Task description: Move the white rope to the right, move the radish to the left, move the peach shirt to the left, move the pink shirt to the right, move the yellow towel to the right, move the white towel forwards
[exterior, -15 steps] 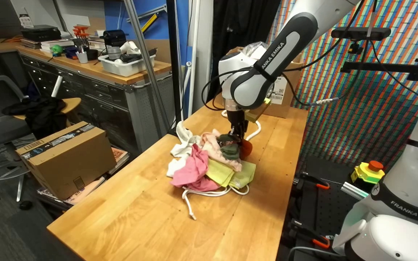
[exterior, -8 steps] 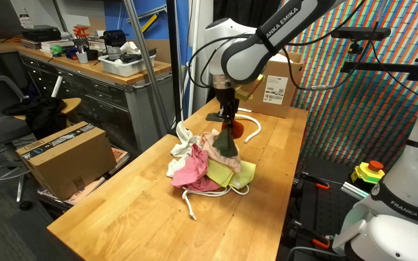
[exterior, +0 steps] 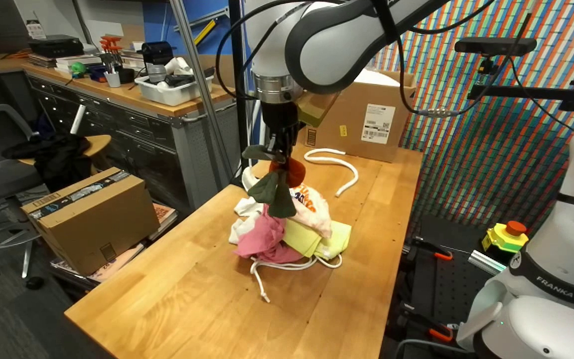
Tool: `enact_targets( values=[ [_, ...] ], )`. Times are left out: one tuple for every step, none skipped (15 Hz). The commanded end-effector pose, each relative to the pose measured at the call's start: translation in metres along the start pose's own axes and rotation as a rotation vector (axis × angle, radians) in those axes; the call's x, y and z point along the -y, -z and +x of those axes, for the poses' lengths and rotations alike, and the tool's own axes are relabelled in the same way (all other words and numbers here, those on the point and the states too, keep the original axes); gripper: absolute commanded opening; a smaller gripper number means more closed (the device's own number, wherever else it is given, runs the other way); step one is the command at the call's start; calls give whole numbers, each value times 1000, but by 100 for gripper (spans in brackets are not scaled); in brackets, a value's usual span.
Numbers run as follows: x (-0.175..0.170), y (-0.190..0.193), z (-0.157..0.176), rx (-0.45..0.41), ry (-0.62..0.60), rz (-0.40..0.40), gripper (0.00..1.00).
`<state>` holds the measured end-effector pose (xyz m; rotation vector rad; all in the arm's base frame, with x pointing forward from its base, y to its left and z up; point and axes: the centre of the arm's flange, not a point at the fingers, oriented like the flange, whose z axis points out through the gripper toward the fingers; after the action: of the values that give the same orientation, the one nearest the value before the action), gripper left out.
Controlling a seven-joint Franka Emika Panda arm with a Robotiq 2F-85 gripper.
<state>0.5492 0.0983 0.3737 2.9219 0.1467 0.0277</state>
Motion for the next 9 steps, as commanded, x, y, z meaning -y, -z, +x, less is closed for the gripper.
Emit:
enact_targets(
  values=[
    [45,20,9,-17,59,-16,6],
    [60,23,10,-15,86,-17,6],
    [72,28,10,-13,107,-16,6],
    [85,31,11,-9,130,-18,6],
    [98,34,12,-9,148,-21,6],
    [109,38,12,-7,166,-16,6],
    [124,38,14,-12,181,-11,6],
    [135,41,14,-13,195,-4,6],
    [148,39,16,-26,203,5,6]
  ],
)
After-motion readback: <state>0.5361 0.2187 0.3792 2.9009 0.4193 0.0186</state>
